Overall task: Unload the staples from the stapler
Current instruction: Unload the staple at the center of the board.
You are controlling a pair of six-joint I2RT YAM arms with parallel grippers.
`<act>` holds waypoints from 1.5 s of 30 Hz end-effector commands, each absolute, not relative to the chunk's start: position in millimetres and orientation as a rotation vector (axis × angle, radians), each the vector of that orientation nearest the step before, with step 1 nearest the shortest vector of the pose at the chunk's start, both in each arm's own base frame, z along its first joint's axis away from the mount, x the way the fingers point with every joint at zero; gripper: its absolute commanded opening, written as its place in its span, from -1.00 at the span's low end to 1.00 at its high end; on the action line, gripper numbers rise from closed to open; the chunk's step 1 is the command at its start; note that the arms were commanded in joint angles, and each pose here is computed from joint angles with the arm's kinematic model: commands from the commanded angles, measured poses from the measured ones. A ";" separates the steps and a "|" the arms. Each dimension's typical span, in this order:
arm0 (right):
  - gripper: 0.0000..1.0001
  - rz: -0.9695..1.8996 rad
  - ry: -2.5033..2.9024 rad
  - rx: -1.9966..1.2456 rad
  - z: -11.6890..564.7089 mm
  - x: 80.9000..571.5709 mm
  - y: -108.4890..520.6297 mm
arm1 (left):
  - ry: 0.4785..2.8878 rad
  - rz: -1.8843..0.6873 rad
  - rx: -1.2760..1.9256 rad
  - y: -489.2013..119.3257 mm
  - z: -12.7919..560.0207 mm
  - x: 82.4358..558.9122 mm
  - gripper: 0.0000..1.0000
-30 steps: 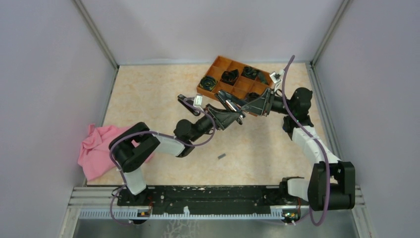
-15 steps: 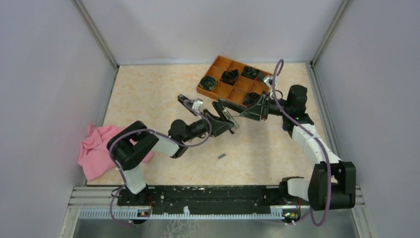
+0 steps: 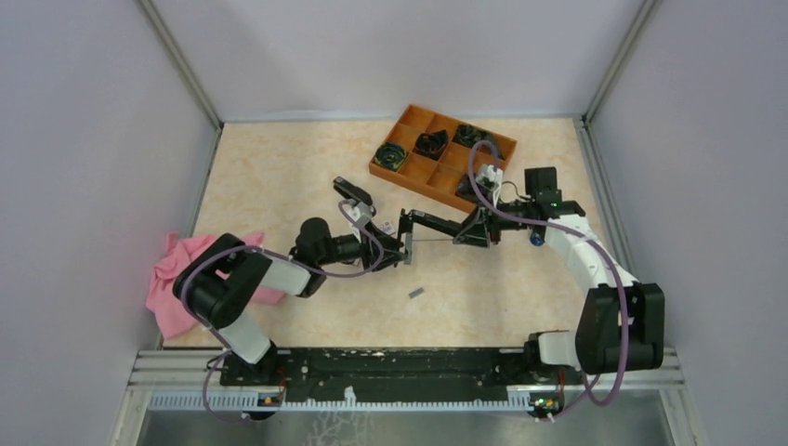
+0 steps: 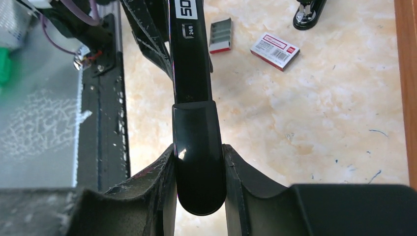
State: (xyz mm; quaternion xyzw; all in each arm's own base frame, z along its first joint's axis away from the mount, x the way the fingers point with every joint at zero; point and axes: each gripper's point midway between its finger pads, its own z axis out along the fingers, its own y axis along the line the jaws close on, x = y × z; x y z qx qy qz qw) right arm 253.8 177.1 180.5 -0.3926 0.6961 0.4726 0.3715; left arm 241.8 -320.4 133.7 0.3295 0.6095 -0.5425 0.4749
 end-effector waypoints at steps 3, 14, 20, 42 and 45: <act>-1.00 0.856 1.858 -1.128 133.9 280.8 141.3 | 1.418 -1.086 1.050 -313.8 126.7 253.4 -1.00; -1.00 0.697 1.877 -1.192 100.8 286.2 115.1 | 1.575 -0.897 1.156 -303.1 89.2 273.8 -1.00; -1.00 0.669 1.865 -1.212 98.0 281.9 113.5 | 1.555 -0.907 1.168 -307.3 98.7 270.8 -1.00; -1.00 1.219 1.680 -0.759 270.0 263.8 191.4 | 1.042 -1.624 0.690 -382.7 274.2 189.4 -0.69; -1.00 1.244 1.669 -0.727 275.2 264.7 192.7 | 1.041 -1.659 0.668 -384.9 274.8 187.4 -0.17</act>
